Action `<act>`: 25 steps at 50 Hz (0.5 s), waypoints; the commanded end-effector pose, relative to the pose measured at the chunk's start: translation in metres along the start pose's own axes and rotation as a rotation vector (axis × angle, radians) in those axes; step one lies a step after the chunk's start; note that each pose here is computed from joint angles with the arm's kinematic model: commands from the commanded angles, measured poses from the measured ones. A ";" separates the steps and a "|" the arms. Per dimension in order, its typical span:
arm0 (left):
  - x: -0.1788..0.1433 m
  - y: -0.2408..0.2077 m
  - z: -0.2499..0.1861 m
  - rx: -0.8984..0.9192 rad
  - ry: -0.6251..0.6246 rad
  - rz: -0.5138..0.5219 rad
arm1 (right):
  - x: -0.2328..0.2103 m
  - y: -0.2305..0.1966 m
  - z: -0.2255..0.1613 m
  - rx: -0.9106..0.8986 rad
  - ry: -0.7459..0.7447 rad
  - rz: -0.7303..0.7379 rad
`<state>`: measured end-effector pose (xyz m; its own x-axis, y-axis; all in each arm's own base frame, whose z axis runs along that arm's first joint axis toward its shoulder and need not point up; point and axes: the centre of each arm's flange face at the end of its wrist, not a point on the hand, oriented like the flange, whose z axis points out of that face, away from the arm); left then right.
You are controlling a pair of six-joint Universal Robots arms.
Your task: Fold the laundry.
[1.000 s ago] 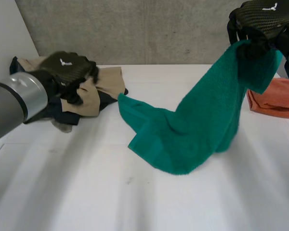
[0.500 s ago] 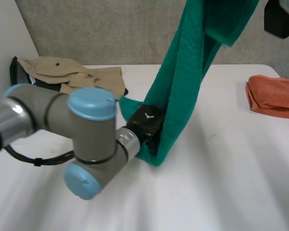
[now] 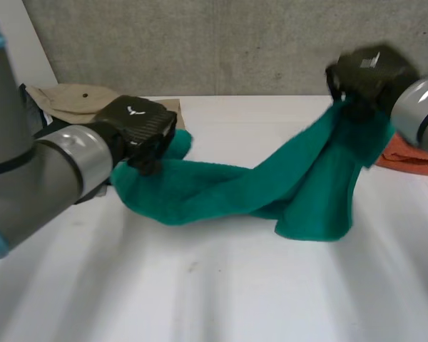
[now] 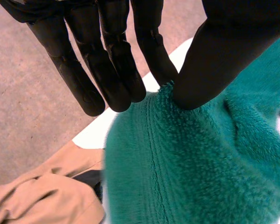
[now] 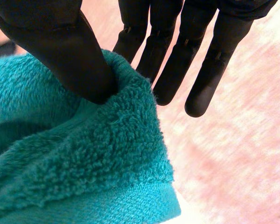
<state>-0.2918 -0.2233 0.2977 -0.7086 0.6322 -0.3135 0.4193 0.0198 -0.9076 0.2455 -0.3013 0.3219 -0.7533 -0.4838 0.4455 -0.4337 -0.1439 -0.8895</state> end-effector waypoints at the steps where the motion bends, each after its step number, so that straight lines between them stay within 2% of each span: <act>1: -0.020 0.040 0.032 -0.138 -0.043 0.080 | -0.033 0.073 0.037 -0.160 -0.116 0.004; 7: -0.021 0.087 0.085 -0.267 -0.088 0.078 | -0.053 0.103 0.071 -0.126 -0.120 0.032; 13: -0.013 0.103 0.132 -0.251 -0.107 0.086 | -0.064 0.129 0.108 -0.040 -0.052 0.005; 19: -0.029 0.080 0.145 -0.156 -0.178 0.073 | -0.055 0.134 0.125 0.035 0.061 -0.006; 25: -0.045 0.046 0.127 -0.075 -0.231 0.041 | -0.044 0.118 0.116 0.039 0.069 0.011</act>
<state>-0.3196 -0.3519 0.1962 -0.7604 0.4856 -0.4312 0.5414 0.1073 -0.8339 0.2908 -0.4013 0.1662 -0.7772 -0.4371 0.4527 -0.4205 -0.1745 -0.8904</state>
